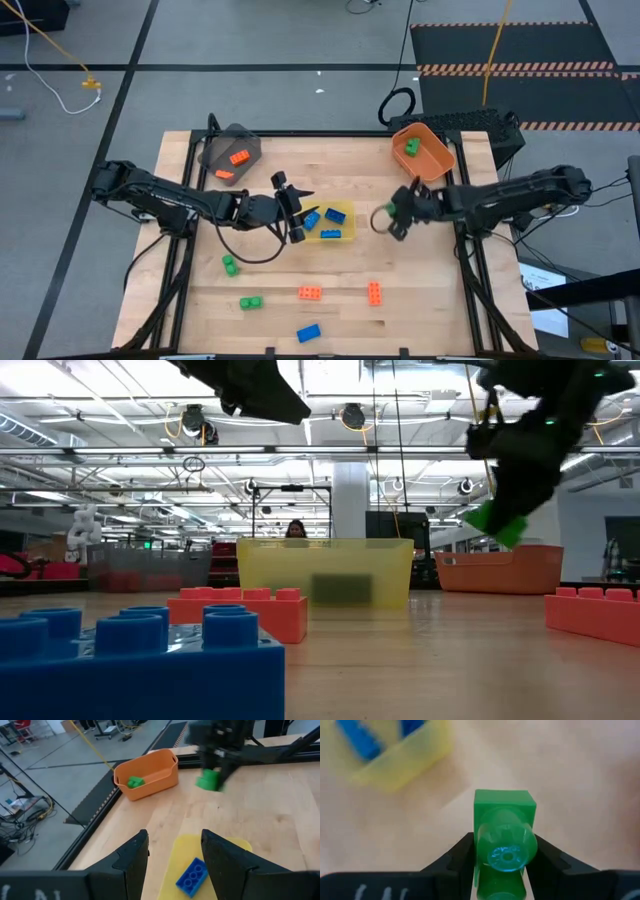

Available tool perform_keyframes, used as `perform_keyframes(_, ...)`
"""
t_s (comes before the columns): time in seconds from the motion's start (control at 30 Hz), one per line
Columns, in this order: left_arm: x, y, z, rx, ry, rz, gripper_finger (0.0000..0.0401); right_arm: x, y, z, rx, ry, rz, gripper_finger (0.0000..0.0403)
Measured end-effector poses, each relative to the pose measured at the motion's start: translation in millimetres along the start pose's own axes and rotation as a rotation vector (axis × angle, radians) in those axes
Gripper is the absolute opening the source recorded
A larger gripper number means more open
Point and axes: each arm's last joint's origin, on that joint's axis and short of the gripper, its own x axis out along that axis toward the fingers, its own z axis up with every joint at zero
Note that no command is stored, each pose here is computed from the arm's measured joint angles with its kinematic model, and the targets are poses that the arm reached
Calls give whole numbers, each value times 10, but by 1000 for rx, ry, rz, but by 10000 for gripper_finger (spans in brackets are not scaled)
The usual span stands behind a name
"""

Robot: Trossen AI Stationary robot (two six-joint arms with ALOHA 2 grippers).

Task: Sort & place blocks by color
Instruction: Put the green game piece into the orange bin

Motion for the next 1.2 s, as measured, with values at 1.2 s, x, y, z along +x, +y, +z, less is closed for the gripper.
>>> perform_keyframes(1.2, -1, -23, -6, 3, 3, -80, 182, 23, -1571, 621, 210, 199, -468, 122)
